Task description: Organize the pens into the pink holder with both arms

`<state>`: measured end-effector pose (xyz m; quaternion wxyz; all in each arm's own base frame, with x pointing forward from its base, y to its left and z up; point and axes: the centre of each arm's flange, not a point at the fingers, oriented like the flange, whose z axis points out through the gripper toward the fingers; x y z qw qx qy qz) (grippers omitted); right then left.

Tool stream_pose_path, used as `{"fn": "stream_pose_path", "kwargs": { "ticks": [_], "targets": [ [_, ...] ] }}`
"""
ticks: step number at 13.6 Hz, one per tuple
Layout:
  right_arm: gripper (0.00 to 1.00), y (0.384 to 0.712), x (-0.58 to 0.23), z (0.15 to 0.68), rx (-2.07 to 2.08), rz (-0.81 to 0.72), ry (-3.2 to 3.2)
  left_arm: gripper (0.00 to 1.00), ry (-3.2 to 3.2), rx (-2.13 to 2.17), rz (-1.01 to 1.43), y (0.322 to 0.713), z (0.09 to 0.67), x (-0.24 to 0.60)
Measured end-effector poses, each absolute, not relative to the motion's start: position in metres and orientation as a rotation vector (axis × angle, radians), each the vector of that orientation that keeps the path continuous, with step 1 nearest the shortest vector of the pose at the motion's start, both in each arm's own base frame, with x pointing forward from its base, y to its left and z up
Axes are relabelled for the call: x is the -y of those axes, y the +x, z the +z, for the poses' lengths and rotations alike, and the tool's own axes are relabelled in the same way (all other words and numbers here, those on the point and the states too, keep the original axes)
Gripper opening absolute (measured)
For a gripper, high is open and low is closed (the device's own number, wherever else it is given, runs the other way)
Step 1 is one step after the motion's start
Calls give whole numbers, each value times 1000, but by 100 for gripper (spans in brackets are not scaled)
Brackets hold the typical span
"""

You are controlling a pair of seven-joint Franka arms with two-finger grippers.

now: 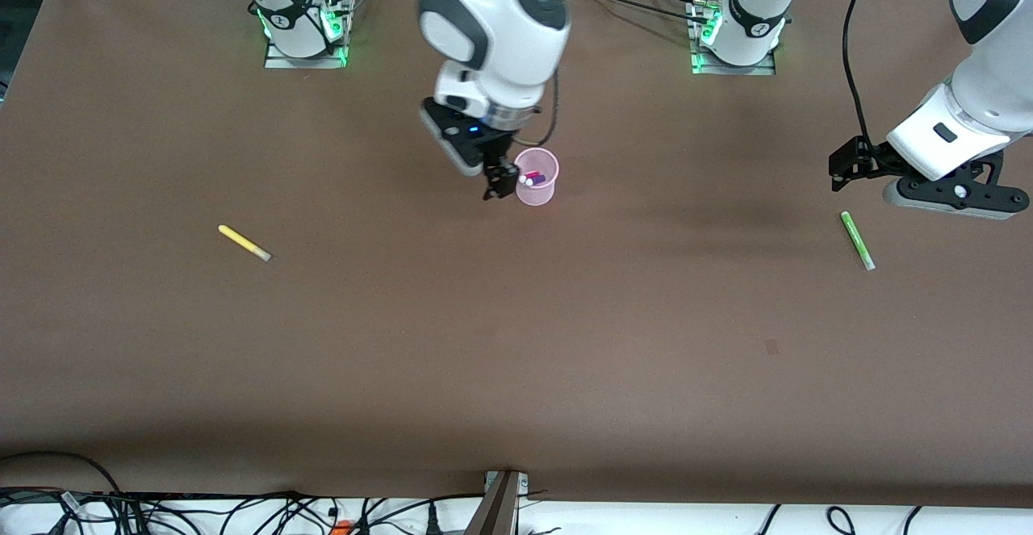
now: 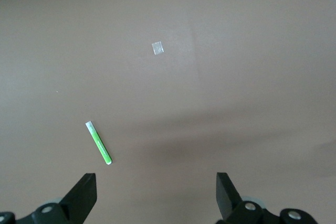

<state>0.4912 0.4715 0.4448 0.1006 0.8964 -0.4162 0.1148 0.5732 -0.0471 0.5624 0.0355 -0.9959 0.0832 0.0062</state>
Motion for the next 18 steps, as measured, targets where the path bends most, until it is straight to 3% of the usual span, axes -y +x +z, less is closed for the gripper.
{"fn": "stream_pose_path", "kwargs": {
  "ticks": [4, 8, 13, 18],
  "targets": [
    [99, 548, -332, 526, 905, 26, 2805, 100, -3060, -237, 22, 573, 562, 40],
    [99, 585, -183, 563, 563, -202, 2986, 100, -3060, -231, 24, 573, 562, 38],
    [99, 597, -76, 556, 81, -320, 3054, 100, -3060, -232, 53, 571, 562, 38],
    [100, 598, -40, 544, -3, -364, 3075, 100, -3060, -230, 48, 569, 566, 38]
  ]
}}
